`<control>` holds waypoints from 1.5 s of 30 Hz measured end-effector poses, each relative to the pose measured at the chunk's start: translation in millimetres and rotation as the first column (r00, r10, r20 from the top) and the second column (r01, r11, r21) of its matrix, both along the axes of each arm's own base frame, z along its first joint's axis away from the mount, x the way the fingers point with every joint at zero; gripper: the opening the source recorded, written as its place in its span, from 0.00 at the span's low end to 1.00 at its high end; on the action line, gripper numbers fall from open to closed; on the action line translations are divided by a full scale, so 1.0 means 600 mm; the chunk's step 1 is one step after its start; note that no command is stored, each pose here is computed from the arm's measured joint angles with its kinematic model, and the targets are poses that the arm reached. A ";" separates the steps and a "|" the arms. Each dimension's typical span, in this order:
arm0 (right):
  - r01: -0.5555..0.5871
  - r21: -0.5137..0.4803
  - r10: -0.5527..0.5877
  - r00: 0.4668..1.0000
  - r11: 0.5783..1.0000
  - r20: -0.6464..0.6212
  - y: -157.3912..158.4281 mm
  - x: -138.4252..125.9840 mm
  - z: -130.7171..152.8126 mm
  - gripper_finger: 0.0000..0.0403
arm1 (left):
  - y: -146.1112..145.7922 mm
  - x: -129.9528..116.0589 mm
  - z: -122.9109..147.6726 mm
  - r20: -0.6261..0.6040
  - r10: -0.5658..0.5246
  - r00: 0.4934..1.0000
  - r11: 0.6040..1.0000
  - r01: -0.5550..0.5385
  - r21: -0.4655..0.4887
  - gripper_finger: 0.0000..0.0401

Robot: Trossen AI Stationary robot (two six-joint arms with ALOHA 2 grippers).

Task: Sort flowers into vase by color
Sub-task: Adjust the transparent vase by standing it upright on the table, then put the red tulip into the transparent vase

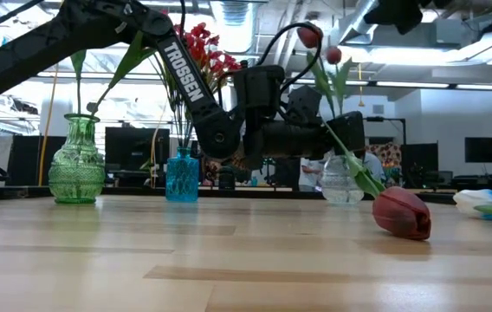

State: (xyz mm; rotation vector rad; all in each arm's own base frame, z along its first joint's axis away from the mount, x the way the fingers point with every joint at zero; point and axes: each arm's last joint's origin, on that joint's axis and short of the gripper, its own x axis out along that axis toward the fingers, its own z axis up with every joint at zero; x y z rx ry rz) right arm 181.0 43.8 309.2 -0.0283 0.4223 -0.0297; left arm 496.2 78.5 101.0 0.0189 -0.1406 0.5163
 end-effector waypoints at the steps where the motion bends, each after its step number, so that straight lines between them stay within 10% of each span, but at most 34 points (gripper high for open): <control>1: 0.000 0.001 0.000 1.000 1.000 0.003 0.000 0.000 0.001 0.56 | -0.001 0.000 0.000 0.001 -0.001 1.000 1.000 0.001 -0.003 0.41; 18: 0.001 0.001 -0.001 1.000 1.000 0.002 0.000 0.000 0.001 0.56 | -0.012 0.000 -0.011 -0.031 0.097 0.995 0.994 -0.098 -0.046 0.65; 45: 0.001 -0.004 -0.001 1.000 1.000 -0.020 -0.001 -0.002 -0.003 0.56 | -0.085 0.004 -0.018 -0.147 0.181 0.972 0.983 -0.178 0.038 0.65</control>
